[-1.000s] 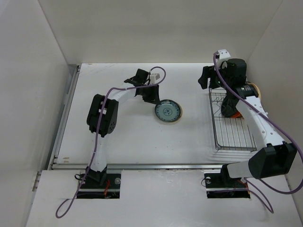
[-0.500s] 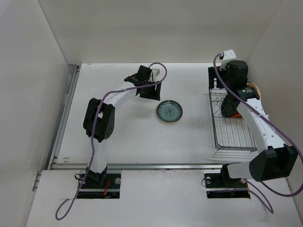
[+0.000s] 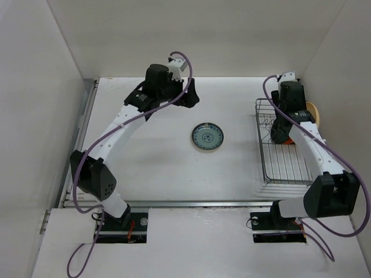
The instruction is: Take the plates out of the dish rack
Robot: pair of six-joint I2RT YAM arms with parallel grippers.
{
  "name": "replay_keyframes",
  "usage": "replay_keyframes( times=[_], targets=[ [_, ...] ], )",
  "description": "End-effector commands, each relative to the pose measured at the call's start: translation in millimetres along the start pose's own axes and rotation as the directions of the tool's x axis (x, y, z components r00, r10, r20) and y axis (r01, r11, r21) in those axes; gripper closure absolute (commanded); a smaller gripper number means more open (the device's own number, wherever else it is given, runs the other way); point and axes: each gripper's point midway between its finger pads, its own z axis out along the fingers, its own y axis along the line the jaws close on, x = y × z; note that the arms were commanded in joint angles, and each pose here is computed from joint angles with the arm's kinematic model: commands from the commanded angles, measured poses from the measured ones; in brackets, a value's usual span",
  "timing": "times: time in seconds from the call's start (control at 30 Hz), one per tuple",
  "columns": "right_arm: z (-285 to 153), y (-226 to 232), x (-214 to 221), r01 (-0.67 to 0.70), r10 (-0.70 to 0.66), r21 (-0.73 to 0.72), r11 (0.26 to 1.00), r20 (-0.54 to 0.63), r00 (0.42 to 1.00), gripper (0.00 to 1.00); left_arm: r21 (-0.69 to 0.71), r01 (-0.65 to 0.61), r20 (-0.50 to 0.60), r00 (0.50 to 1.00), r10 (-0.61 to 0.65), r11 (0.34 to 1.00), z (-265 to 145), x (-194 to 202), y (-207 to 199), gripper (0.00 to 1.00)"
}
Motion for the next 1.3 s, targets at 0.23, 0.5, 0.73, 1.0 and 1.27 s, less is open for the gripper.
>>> replay_keyframes(
  times=[0.23, 0.5, 0.73, 1.0, 1.27],
  targets=[
    [28.0, 8.1, 44.1, 0.058, -0.057, 0.001, 0.998, -0.161, 0.985, 0.48, -0.053, 0.108, -0.046, 0.993, -0.11, 0.993, 8.9, 16.4, 24.0, 0.2],
    [38.4, 4.7, 67.4, 0.07, -0.069, -0.002, 0.998, -0.233, 0.97, 0.55, -0.066, 0.103, -0.061, 0.992, -0.107, 0.993, 11.4, 21.2, 27.8, 0.18],
    [44.2, 13.4, 89.3, 0.102, -0.11, -0.04, 0.994, -0.306, 0.946, 0.57, -0.067, 0.103, -0.061, 0.992, -0.107, 0.992, 11.3, 21.2, 27.8, 0.18],
    [50.0, 18.1, 107.5, 0.117, -0.136, -0.074, 0.99, -0.368, 0.92, 0.63, -0.067, 0.103, -0.061, 0.992, -0.107, 0.992, 11.3, 21.2, 27.8, 0.18],
    [48.3, 13.6, 101.2, 0.101, -0.113, -0.051, 0.994, -0.349, 0.93, 1.0, -0.067, 0.103, -0.061, 0.992, -0.107, 0.992, 11.3, 21.2, 27.8, 0.18]
  ],
)
